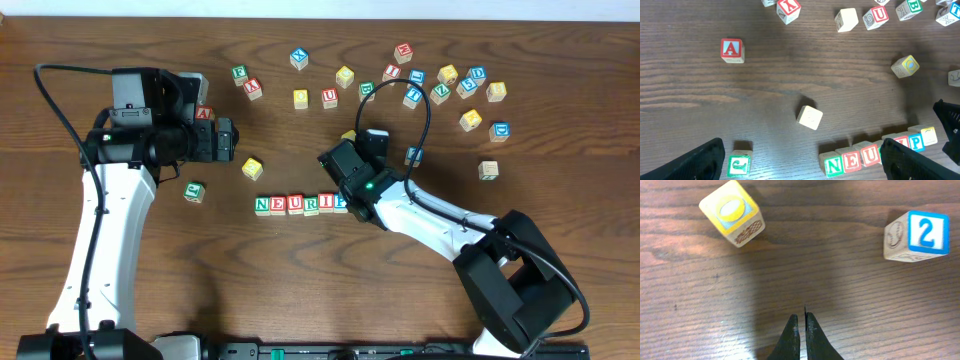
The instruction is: Spell out NEURIPS
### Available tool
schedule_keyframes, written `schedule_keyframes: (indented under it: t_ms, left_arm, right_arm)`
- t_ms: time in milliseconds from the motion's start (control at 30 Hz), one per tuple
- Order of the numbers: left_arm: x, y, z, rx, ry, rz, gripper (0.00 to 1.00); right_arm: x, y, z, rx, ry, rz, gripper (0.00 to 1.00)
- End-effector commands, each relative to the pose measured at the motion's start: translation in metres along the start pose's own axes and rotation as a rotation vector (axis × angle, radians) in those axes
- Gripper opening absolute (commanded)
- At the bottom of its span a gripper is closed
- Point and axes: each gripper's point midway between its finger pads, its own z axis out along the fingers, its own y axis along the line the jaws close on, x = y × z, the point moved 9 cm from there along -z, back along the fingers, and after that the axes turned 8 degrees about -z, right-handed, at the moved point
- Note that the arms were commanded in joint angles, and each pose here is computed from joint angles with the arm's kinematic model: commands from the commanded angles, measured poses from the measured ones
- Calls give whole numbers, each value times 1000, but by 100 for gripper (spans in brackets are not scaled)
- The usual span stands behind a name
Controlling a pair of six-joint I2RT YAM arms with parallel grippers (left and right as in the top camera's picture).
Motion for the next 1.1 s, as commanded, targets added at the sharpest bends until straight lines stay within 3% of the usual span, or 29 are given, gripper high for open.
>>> schedule_keyframes:
  t_ms: [0,1067]
  left_arm:
    - [-6,-2,-5,15,-20,25,98]
    - [-6,-2,-5,15,-20,25,98]
  right_arm:
    - [-6,2,-4,-35,-3,1,1]
    - [2,10,-5,-142,82,-45,1]
